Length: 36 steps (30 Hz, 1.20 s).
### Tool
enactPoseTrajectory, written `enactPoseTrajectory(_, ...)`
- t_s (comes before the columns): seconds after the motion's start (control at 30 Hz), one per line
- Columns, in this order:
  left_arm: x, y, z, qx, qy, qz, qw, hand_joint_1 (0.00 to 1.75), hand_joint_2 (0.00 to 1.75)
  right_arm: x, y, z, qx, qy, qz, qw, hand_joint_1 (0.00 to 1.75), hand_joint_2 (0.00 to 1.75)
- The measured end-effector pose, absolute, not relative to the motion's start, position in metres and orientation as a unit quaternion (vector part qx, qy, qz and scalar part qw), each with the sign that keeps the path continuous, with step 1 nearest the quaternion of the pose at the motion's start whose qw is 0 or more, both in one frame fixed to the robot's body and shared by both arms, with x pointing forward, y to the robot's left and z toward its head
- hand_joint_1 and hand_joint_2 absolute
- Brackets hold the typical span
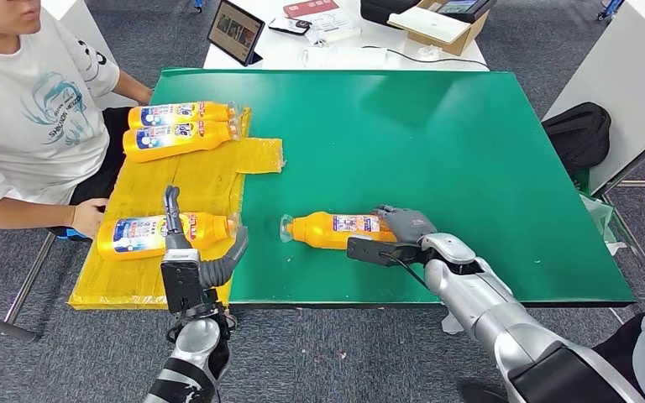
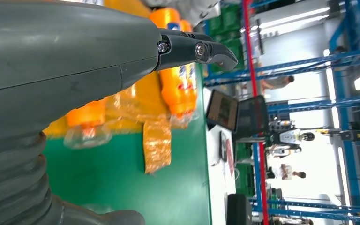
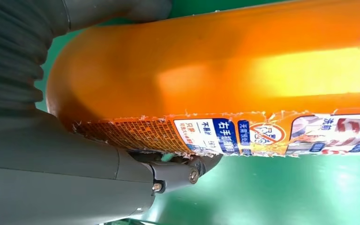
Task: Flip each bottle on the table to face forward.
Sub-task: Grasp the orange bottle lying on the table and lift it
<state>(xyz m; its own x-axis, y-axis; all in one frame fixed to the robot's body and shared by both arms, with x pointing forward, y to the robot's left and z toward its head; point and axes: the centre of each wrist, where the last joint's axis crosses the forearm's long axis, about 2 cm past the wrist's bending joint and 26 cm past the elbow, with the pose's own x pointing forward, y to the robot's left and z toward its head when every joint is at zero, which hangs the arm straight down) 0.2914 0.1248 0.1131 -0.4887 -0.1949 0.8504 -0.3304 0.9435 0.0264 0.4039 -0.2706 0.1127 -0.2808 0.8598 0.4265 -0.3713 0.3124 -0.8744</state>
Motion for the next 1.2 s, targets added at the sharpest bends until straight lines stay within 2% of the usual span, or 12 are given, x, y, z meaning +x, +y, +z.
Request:
enactPoseTrajectory(0.37,0.293,0.112,0.098,0.0,-0.837,0.075,0.541,0.0,1.75,0.38,-0.268,0.09,-0.189,-0.652,0.479,0.557,1.75,1.75)
enactPoseTrajectory(0.47,0.293,0.11,0.093,-0.059,-0.812,0.092,0.573,0.0,1.75,0.369,-0.265,0.083,-0.195,-0.685,0.427,0.557,1.75,1.75)
enactPoseTrajectory(0.6,0.29,0.11,0.088,-0.135,-0.763,0.12,0.621,0.0,1.75,0.354,-0.257,0.083,-0.227,-0.748,0.304,0.544,1.75,1.75)
enactPoseTrajectory(0.8,0.282,0.118,0.083,-0.161,-0.734,0.145,0.643,0.0,1.75,0.336,-0.255,0.088,-0.264,-0.789,0.166,0.529,1.75,1.75)
enactPoseTrajectory(1.2,0.279,0.126,0.085,-0.16,-0.737,0.148,0.64,0.0,1.75,0.325,-0.257,0.091,-0.271,-0.795,0.122,0.528,1.75,1.75)
